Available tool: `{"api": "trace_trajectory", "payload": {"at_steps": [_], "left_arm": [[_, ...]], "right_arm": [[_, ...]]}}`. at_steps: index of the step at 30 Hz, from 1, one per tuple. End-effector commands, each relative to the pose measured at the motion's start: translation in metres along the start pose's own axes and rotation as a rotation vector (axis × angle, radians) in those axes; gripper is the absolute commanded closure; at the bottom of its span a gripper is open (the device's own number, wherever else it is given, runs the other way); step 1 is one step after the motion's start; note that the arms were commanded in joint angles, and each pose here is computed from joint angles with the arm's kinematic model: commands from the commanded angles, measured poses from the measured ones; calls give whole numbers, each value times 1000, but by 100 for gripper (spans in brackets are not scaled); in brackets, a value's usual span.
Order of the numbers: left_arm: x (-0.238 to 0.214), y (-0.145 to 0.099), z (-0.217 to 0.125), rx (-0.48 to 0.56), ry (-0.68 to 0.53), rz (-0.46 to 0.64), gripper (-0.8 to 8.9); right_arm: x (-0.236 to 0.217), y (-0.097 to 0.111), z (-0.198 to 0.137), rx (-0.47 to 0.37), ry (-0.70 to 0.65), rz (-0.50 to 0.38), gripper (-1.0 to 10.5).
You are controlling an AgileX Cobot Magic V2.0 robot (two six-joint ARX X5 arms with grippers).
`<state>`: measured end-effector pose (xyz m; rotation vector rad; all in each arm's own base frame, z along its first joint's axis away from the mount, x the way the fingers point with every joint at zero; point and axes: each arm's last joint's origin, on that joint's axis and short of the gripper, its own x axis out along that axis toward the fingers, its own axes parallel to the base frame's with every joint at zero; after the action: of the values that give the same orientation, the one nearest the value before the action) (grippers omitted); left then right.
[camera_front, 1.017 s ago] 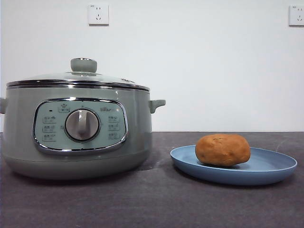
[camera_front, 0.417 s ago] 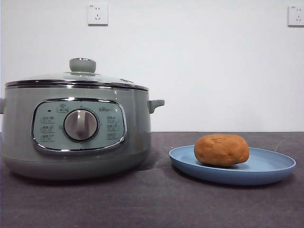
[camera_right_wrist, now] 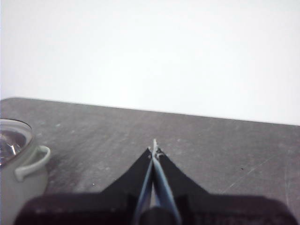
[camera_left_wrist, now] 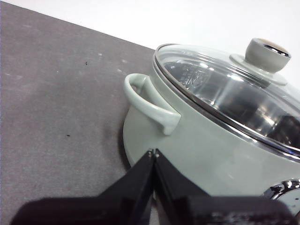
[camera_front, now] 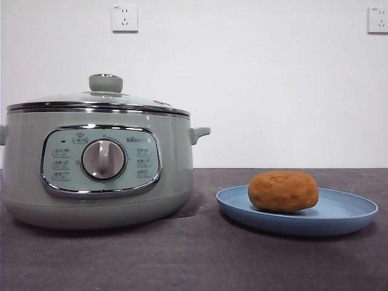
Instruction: Take the potato out from the steamer,put the potato on the plate,close the lid
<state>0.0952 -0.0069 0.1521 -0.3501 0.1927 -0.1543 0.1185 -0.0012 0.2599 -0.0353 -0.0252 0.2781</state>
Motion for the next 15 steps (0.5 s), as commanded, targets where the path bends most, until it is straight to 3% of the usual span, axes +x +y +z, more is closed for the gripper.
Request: {"api": "trace_trajectory", "payload": {"at_steps": [1,7,15], "left_arm": [[1,2,-4,-1,6,7,816],[1,2,-4,-1,6,7,816],[1,2,-4,-1,6,7,816]], "right_arm": [[-7,2,-42,74,30,-51,948],[-17,7,-89,162,70,-79,948],[-24,10,-108,228,154,-101,948]]}}
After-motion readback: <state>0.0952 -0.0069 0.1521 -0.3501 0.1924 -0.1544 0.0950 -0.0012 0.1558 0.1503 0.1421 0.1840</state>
